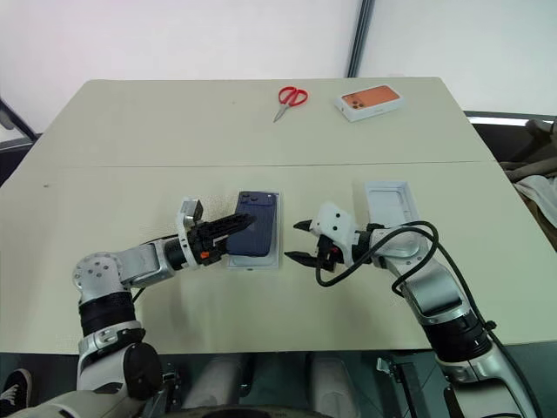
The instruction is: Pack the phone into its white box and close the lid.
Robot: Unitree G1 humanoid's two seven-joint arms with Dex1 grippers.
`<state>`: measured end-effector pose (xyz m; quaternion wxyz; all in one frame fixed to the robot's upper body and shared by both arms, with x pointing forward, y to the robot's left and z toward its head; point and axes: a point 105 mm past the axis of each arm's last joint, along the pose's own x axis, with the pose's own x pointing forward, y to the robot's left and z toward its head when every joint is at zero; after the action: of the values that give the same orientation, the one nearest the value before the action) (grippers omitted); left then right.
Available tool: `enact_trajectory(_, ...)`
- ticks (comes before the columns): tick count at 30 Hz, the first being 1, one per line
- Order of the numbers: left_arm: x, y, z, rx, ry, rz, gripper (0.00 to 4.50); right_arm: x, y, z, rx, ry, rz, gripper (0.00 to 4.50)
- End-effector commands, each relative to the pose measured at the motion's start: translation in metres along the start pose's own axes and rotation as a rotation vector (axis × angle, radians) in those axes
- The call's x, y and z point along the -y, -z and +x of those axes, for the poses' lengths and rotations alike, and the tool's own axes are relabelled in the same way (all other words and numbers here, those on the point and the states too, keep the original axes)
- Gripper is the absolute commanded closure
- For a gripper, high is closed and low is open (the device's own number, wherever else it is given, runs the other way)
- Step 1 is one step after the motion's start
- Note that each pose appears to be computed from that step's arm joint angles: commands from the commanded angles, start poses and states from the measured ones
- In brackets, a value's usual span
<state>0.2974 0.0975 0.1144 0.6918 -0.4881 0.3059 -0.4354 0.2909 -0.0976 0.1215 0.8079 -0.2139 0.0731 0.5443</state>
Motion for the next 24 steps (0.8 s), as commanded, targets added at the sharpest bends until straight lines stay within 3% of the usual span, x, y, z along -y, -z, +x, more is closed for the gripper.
enact_trajectory(1,0.0,-0.002,-0.005,-0.006,-0.019,0.031,0.35,0.002,-0.01,0.0,0.034,0.008,-0.034,1.37)
enact_trajectory(17,0.018,-0.014,-0.014,-0.009,-0.009,0.141,0.35,0.002,-0.011,0.01,0.047,0.001,-0.046,1.37)
enact_trajectory(24,0.017,-0.005,-0.008,-0.062,-0.025,0.181,0.35,0.005,-0.012,0.01,0.044,0.003,-0.054,1.37)
